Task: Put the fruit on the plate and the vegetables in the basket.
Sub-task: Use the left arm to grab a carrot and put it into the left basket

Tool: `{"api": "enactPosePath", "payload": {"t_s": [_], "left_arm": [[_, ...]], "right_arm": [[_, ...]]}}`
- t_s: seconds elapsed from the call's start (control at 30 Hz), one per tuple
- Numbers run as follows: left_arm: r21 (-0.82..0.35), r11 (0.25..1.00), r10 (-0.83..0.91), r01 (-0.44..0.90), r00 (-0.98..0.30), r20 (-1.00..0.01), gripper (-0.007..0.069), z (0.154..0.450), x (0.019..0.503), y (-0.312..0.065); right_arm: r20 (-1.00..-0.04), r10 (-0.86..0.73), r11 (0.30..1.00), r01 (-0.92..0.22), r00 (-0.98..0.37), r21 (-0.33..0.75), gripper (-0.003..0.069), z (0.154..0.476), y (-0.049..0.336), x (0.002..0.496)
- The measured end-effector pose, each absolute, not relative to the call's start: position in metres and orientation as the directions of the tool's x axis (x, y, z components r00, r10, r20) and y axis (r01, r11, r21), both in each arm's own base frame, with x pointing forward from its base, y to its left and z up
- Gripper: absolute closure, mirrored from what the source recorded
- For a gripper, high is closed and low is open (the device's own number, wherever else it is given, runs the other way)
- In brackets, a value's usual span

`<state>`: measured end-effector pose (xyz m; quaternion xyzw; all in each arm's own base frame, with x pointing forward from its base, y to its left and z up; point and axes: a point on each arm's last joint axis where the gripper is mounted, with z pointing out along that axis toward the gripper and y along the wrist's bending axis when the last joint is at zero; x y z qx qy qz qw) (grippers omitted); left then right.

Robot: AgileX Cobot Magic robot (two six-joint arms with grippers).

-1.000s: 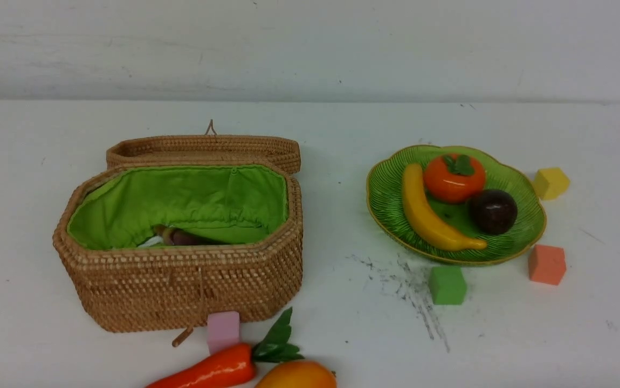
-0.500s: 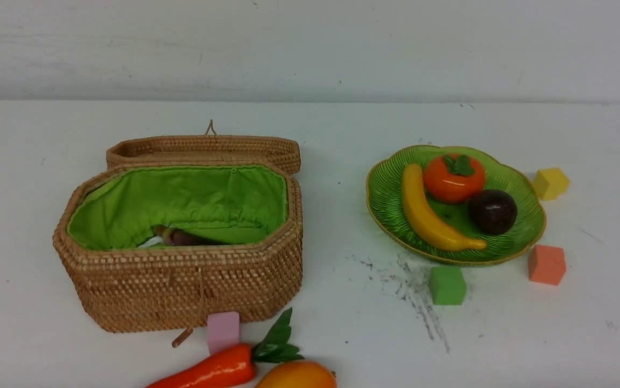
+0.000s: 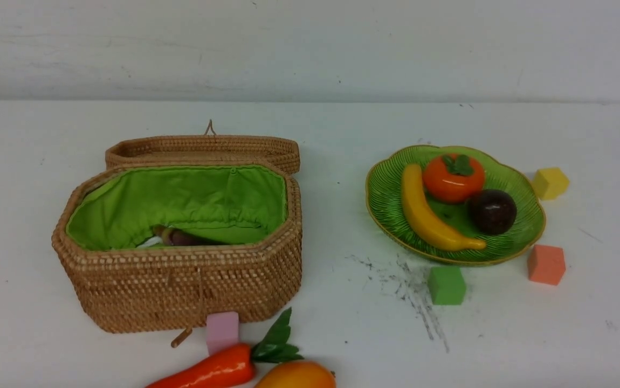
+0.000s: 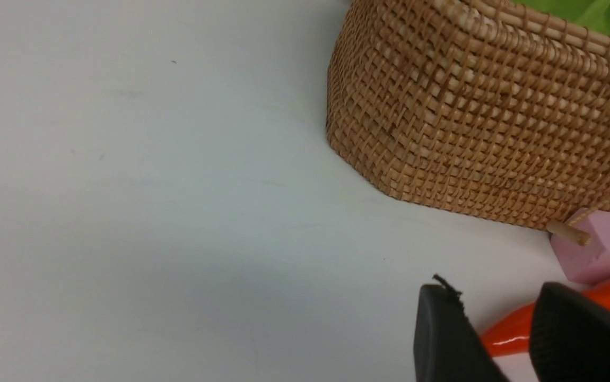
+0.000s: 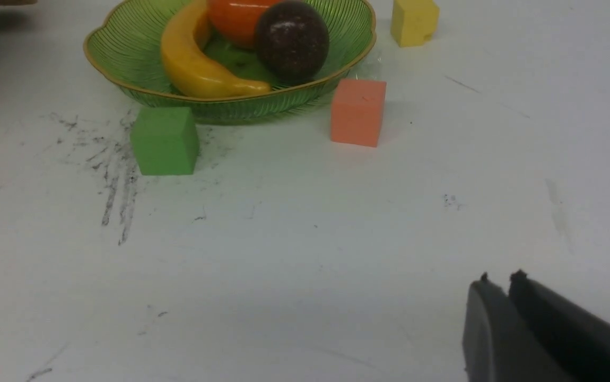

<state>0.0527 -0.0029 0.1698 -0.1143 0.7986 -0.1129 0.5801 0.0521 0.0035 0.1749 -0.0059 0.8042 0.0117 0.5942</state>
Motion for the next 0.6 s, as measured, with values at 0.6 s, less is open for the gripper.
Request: {"api": "enactPosePath", "payload": {"t_s": [0.6], "left_arm": [[-0.599,0.773,-0.635,0.212,0.247,-0.732,0.0386,0.248,0.048,0.001]], "right_arm": [[-0.956,0.004,1.000,-0.023,-0.294,0.011,0.0584,0.175,0.003,0.052]]}}
